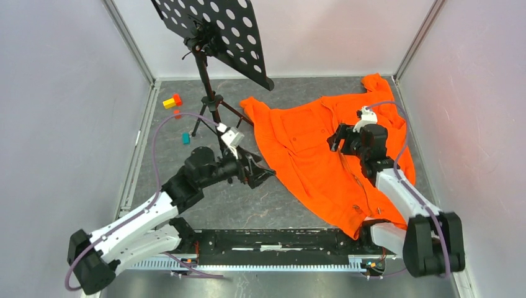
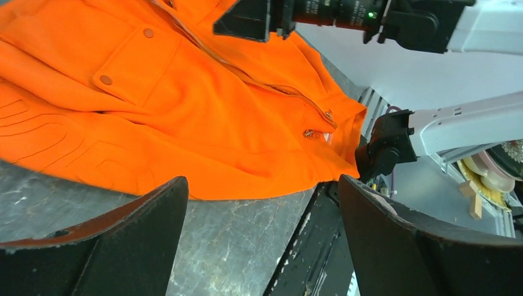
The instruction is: Zip up the jacket
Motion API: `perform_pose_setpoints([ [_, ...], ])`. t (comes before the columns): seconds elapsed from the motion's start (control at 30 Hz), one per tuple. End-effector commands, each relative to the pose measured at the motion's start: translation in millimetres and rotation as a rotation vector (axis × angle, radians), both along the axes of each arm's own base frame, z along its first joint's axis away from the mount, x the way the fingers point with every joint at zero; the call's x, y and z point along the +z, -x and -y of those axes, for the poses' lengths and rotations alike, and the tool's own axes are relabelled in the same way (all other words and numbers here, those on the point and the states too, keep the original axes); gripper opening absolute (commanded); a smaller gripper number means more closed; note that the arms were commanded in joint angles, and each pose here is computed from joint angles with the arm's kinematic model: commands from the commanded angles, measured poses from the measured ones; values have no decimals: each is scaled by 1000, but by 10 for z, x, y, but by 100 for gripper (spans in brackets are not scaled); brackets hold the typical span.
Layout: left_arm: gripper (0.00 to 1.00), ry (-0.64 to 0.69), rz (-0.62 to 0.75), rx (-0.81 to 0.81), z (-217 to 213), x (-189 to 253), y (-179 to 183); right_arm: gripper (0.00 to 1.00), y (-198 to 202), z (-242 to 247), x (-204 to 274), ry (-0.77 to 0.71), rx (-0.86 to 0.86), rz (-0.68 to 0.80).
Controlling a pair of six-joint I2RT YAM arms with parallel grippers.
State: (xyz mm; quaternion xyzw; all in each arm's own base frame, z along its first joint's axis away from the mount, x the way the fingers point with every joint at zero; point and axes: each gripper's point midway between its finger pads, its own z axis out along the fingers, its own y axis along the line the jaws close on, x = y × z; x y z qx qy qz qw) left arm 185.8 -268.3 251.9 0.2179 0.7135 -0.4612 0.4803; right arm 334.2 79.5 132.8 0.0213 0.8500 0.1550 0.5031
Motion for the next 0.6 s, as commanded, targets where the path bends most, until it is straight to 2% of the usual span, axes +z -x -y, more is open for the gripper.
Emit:
perform_pose_setpoints([
  [0.0,95,22,101,38,246,114,-103,78,-233,-243,119,-193,87,51],
  [0.2,87,-28,45,45,624,-256,-170,63,-537,-279,-44,-199,137,-21],
  [0.27,82,-64,5,88,701,-413,-280,55,-658,-294,-30,-172,164,-33],
  [0.37,78,-107,-31,105,867,-621,-402,49,-792,-270,-119,-133,171,-69],
  [0.47,73,-168,-23,129,1063,-823,-502,45,-930,-249,-206,-97,176,-96],
  [0.57,71,-231,-58,157,1232,-1054,-629,45,-1078,-186,-320,-45,165,-136],
])
